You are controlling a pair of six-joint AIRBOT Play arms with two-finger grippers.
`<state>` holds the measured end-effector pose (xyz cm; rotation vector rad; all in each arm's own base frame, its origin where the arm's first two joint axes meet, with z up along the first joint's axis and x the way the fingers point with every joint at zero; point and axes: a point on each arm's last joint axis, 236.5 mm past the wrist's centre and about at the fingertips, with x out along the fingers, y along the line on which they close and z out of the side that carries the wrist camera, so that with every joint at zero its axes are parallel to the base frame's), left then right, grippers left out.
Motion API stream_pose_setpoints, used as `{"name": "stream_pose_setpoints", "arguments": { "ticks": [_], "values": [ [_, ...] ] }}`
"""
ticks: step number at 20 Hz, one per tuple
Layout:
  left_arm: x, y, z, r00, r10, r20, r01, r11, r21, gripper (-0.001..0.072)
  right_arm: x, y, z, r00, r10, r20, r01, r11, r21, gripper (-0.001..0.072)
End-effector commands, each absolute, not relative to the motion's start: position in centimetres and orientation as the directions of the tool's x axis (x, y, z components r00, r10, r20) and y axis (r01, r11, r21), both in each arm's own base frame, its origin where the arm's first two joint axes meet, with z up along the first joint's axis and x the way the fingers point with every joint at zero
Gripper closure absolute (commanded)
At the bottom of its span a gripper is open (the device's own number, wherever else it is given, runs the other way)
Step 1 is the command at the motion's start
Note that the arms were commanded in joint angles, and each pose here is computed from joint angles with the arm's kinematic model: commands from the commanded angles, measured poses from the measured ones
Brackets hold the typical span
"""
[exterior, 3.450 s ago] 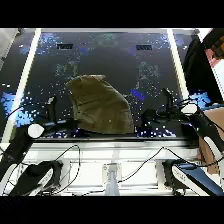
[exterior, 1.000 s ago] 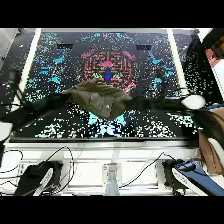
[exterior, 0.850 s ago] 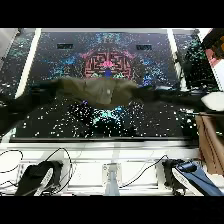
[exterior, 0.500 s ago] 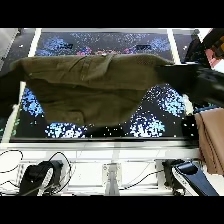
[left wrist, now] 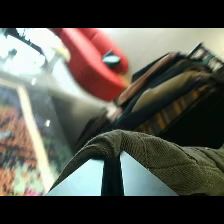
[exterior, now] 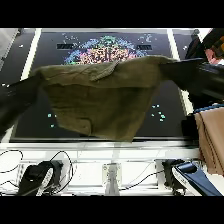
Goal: Fold the clothes and pants, and hang the long-sleeved shirts on hangers.
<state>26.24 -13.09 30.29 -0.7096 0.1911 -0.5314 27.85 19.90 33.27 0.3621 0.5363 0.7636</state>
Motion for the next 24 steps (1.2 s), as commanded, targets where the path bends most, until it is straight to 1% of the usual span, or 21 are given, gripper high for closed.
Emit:
{"name": "stream_pose_setpoints", "arguments": {
  "ticks": [1,3,6,8,10,11,13,15,16,18,20,21,24],
  "values": [
    [31.9,-13.9,21.5,0.82,-0.527,-0.223,0.213,0.643,-0.736,0.0645,35.4,19.4,23.8,0.569,0.644,-0.512,-0.399,0.76,0.512,0.0691],
    [35.9,-13.6,15.7,0.795,-0.495,-0.35,0.082,0.659,-0.747,0.0644,39.4,19.9,17.5,0.513,0.622,-0.592,-0.307,0.777,0.55,0.0691],
    [40.7,-12.7,7.1,0.76,-0.425,-0.492,-0.119,0.654,-0.747,0.0644,43.8,20.5,10.3,0.469,0.605,-0.644,-0.197,0.782,0.591,0.0691],
    [42.0,-12.1,3.6,0.732,-0.4,-0.552,-0.193,0.655,-0.73,0.0644,44.7,20.3,7.2,0.434,0.592,-0.679,-0.153,0.791,0.592,0.0691],
    [42.3,-11.4,2.2,0.714,-0.391,-0.58,-0.18,0.699,-0.692,0.0644,43.2,20.6,5.4,0.349,0.6,-0.72,-0.142,0.793,0.592,0.0691],
    [42.1,-11.2,2.1,0.708,-0.394,-0.586,-0.164,0.715,-0.679,0.0645,41.9,20.8,5.1,0.295,0.609,-0.737,-0.147,0.791,0.595,0.0691],
    [41.0,-10.8,2.0,0.666,-0.43,-0.61,-0.163,0.714,-0.681,0.0645,38.9,20.8,4.2,0.171,0.607,-0.776,-0.164,0.794,0.585,0.0691],
    [38.2,-10.8,0.8,0.54,-0.491,-0.683,-0.154,0.741,-0.654,0.0646,35.6,20.0,3.2,0.033,0.575,-0.818,-0.175,0.809,0.562,0.0691],
    [36.4,-10.4,-0.1,0.465,-0.502,-0.73,-0.149,0.768,-0.623,0.0646,34.1,19.7,3.0,-0.034,0.561,-0.827,-0.177,0.811,0.557,0.0691],
    [33.3,-9.2,-1.8,0.336,-0.493,-0.802,-0.146,0.814,-0.562,0.0646,31.7,19.5,2.7,-0.127,0.532,-0.837,-0.192,0.815,0.547,0.0691],
    [31.4,-8.0,-3.0,0.258,-0.455,-0.852,-0.134,0.856,-0.499,0.0646,30.6,19.9,2.0,-0.163,0.492,-0.855,-0.226,0.825,0.517,0.0691],
    [31.2,-7.6,-3.3,0.248,-0.439,-0.864,-0.127,0.869,-0.478,0.0645,30.2,20.5,1.5,-0.166,0.483,-0.86,-0.243,0.825,0.51,0.0691],
    [31.2,-7.4,-3.5,0.244,-0.431,-0.868,-0.112,0.877,-0.467,0.0646,30.0,21.9,-0.9,-0.135,0.453,-0.881,-0.268,0.84,0.472,0.0691]
  ]
}}
